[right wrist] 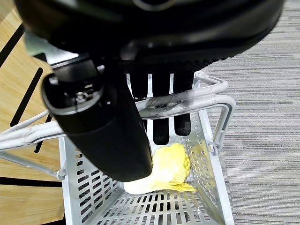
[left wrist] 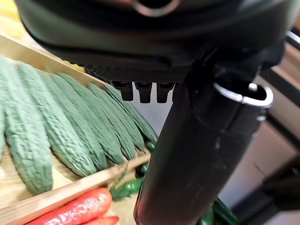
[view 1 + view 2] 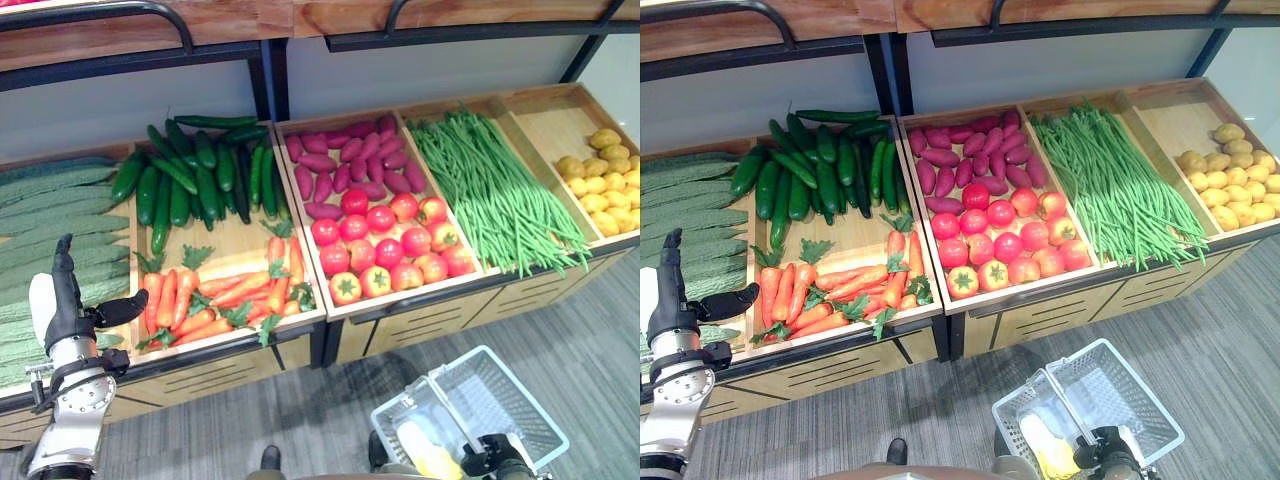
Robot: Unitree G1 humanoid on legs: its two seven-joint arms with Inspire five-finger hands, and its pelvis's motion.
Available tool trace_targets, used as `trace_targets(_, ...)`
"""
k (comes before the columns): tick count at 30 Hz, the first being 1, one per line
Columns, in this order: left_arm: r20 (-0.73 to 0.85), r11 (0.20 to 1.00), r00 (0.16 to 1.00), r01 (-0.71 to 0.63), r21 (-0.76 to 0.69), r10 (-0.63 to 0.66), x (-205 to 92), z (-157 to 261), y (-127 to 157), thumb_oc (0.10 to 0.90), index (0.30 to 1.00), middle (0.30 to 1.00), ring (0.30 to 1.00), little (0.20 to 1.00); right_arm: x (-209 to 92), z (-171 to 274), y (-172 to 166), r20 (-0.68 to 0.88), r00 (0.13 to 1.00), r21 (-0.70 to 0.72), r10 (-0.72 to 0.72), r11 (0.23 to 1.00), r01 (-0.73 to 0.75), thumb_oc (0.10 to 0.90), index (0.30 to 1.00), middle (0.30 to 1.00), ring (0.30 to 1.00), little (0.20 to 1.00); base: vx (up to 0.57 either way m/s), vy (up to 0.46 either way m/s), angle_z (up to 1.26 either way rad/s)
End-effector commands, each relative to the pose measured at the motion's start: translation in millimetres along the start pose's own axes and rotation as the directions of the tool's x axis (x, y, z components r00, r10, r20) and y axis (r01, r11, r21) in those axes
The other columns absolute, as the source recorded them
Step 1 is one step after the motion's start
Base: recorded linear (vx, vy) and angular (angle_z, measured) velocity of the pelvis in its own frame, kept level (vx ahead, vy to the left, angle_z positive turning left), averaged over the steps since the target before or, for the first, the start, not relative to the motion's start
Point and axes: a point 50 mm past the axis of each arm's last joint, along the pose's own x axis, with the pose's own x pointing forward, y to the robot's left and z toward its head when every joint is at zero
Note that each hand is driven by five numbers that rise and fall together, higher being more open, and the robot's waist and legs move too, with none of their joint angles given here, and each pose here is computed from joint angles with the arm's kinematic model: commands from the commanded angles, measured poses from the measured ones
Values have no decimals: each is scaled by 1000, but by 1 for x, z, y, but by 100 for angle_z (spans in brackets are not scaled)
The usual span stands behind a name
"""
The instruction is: Get the vegetables into the basket
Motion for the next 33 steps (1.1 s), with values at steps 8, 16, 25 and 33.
trace_targets(8, 389, 979, 909, 193, -67, -152, 43, 91, 2, 900, 1000, 1000, 1000, 1000, 6, 28, -22, 130, 991, -39, -36, 998, 41, 400, 300, 300, 300, 300, 13, 4, -4)
trace_targets(16, 375, 863, 845, 471, -182, -382, 39, 91, -29, 900, 1000, 1000, 1000, 1000, 5, 21, -22, 110, 994, -62, -2, 998, 9, 400, 300, 300, 300, 300, 10, 8, -7)
trace_targets(25, 372, 860, 833, 488, -150, -408, 46, 100, -47, 900, 1000, 1000, 1000, 1000, 6, 23, -23, 109, 994, -57, 2, 998, 4, 400, 300, 300, 300, 300, 3, 4, -6)
trace_targets(33, 340, 891, 843, 453, -36, -415, 55, 97, -41, 900, 1000, 1000, 1000, 1000, 7, 26, -26, 116, 993, -56, -2, 998, 9, 400, 300, 300, 300, 300, 0, 0, 0)
